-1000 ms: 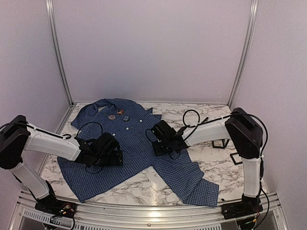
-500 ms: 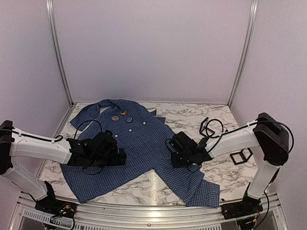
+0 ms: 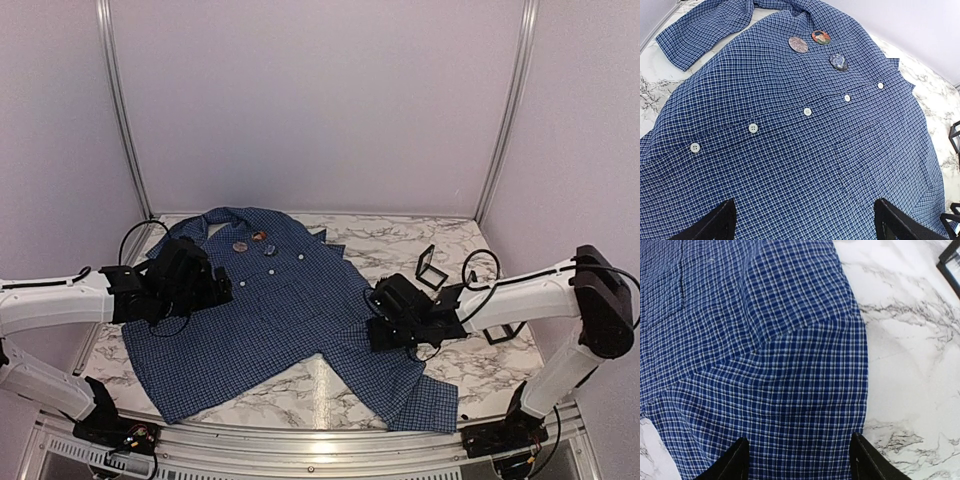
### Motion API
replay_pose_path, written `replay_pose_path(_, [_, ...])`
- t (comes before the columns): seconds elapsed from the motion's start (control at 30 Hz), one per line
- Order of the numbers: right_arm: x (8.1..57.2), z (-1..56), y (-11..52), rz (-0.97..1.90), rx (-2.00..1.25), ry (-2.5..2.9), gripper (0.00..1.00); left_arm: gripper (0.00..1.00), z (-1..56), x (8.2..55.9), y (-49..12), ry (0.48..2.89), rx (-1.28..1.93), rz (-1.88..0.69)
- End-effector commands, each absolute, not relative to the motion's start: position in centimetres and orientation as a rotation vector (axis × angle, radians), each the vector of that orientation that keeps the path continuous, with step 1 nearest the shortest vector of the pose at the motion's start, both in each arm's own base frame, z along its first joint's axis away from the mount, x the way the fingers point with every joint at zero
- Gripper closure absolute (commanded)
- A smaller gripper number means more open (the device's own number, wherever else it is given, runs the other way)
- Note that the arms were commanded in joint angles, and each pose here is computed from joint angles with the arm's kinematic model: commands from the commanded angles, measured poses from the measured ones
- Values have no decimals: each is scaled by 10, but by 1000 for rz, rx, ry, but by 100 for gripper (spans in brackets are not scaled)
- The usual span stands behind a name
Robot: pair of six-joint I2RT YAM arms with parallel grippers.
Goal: Remove the brooch from the garment
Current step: Move the flattened clothing to the center of the board.
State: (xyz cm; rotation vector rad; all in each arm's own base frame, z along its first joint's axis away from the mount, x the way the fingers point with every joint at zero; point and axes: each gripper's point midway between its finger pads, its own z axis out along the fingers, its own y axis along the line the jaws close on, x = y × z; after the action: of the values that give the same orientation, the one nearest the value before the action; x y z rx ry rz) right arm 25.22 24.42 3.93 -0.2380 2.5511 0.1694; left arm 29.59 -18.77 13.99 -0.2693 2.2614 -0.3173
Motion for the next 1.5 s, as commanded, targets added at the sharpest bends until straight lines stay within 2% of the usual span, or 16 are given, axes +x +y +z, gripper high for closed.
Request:
replay_pose_path(0.0, [281,78,269,182,-273,2450,27,1,143,295,-189,2277,-233,-320])
replay_pose_path(0.07, [295,86,284,202,-291,2425,19,1,140,295,-190,2289,-221,-323])
replay_pose_path(0.13, [307,81,294,213,-301,2432,17,1,137,295,-192,2298,-213,-327])
replay_pose_path(0.37, [343,56,291,114,-268,2458,17,1,129,290,-196,2330,-180,-354])
replay_pose_path(0.63, [341,17,287,41,-267,2502,21,1,124,286,-199,2344,-173,-383])
replay_pose_path(0.77, [330,2,286,30,-271,2530,33,1,123,286,-200,2345,-174,-386])
replay_pose_path(0.87, [322,-4,282,19,-266,2545,52,1,122,286,-200,2346,-177,-384])
replay_pose_path(1.03, [308,3,273,8,-250,2556,91,1,126,287,-200,2335,-183,-395])
replay_pose_path(1.1, [300,11,266,7,-247,2557,100,1,128,288,-200,2330,-185,-396])
replay_pose_path(1.3, [265,25,236,-13,-230,2585,100,1,140,294,-189,2293,-228,-350])
replay_pose_path(1.47, [238,25,210,-6,-172,2622,100,1,136,298,-152,2262,-412,-283])
